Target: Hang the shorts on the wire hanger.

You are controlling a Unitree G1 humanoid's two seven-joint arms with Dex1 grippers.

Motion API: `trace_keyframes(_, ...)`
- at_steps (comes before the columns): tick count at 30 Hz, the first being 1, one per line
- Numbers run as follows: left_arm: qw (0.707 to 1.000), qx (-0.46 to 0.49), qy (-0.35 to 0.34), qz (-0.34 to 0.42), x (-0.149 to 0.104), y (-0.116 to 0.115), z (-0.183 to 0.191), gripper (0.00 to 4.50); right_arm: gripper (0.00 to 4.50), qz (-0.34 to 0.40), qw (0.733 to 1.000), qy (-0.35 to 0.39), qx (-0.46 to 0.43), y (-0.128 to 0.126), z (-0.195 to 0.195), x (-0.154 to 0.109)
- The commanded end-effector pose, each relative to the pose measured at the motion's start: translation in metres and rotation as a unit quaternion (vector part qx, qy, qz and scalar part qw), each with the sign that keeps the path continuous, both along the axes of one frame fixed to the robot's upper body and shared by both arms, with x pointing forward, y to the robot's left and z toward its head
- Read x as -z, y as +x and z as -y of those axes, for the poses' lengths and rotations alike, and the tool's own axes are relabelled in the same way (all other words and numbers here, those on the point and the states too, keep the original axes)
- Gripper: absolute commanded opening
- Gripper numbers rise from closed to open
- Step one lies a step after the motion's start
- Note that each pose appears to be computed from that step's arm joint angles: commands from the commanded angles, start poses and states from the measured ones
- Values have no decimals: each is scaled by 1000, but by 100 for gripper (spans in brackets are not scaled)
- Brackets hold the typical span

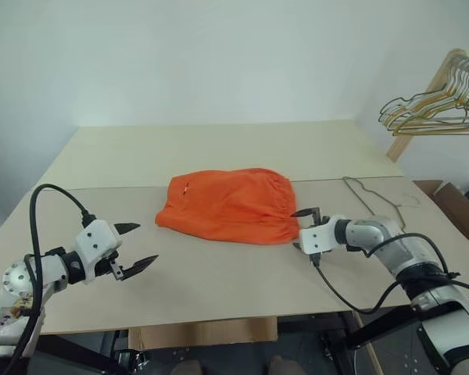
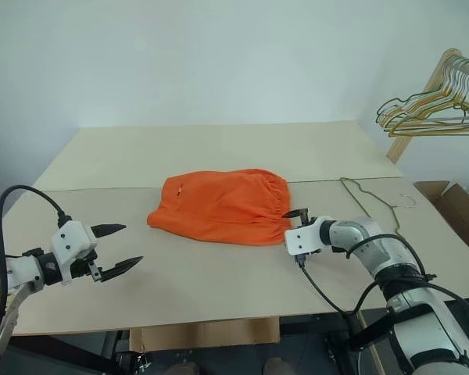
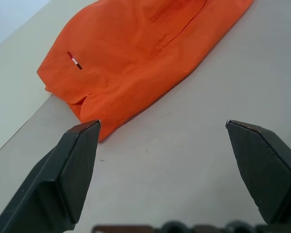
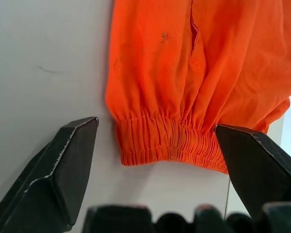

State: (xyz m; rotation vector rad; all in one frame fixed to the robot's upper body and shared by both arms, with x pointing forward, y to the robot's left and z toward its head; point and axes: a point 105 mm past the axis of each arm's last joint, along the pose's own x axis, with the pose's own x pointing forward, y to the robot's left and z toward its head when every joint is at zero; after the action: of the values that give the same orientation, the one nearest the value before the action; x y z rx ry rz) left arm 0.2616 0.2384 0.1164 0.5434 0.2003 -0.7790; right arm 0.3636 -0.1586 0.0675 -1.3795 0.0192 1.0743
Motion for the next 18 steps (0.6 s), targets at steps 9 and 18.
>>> trace_keyframes(9, 997, -5, 73, 34, -3, 16, -6, 450, 83, 5, 1000, -6, -20, 7, -6, 3)
trace_keyframes(18, 980, 6, 177, 94, 8, 92, -19, 450, 4, 20, 1000, 12, -14, 6, -6, 2)
